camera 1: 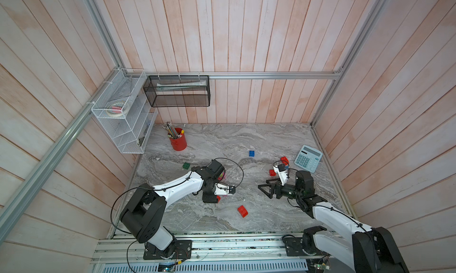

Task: Assemble the letter s with lego
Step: Pick up the lego brick from the center of the board, then assemble the lego brick with the lego brick.

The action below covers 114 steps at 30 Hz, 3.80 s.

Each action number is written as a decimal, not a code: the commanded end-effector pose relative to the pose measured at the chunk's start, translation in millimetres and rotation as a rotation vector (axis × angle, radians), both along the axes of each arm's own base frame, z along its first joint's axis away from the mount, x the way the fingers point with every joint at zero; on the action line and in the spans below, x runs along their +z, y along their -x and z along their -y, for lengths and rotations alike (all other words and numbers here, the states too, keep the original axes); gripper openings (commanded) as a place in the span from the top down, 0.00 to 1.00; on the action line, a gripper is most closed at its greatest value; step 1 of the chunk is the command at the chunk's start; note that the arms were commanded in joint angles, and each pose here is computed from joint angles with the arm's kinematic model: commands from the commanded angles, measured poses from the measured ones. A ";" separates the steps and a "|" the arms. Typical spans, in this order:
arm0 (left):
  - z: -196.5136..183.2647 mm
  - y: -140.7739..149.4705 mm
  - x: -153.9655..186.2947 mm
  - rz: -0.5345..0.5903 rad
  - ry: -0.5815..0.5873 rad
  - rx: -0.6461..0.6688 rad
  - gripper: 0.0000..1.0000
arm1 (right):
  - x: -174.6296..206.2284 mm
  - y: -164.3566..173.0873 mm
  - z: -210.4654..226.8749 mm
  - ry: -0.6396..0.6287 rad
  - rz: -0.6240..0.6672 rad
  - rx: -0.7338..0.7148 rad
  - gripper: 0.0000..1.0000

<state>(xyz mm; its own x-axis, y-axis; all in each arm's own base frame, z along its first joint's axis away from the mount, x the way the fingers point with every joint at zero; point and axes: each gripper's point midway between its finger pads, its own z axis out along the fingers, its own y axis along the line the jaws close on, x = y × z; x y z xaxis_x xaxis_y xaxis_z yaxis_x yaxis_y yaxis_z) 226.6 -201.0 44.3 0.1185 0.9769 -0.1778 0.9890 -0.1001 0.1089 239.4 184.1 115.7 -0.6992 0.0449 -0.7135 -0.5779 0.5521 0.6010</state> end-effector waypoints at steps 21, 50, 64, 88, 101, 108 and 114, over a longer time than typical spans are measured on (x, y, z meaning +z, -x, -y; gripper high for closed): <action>3.5 -1.6 -21.5 0.018 -0.050 -0.110 0.49 | 1.7 -2.8 -0.2 0.005 0.009 0.007 0.02; 42.1 -11.0 38.2 -0.047 0.057 0.116 0.69 | 1.7 -3.6 0.1 0.003 0.009 0.003 0.02; 85.1 -19.6 33.8 -0.087 0.100 0.201 0.69 | 0.5 -4.1 2.4 0.004 0.011 -0.005 0.02; 71.1 -27.3 -2.7 -0.067 0.001 0.207 0.69 | -3.6 -2.8 3.4 -0.008 -0.005 -0.006 0.02; 65.8 -23.3 -14.2 -0.088 -0.019 0.220 0.69 | -3.6 -2.9 2.4 -0.014 -0.009 0.000 0.02; 61.8 -20.3 -20.5 -0.109 -0.047 0.240 0.71 | -4.8 -2.1 2.0 -0.017 -0.013 0.003 0.02; 57.2 -20.4 -19.4 -0.107 -0.074 0.253 0.72 | -6.2 -0.7 2.2 -0.017 -0.015 0.003 0.02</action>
<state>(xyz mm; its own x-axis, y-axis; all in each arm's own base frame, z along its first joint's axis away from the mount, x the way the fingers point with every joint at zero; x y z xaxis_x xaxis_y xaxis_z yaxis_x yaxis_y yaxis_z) 255.1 -273.4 44.4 -0.1162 0.9756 -0.1862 0.9908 0.1271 0.0475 242.9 181.6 110.8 -0.7077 0.0528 -0.7046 -0.5666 0.5533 0.6106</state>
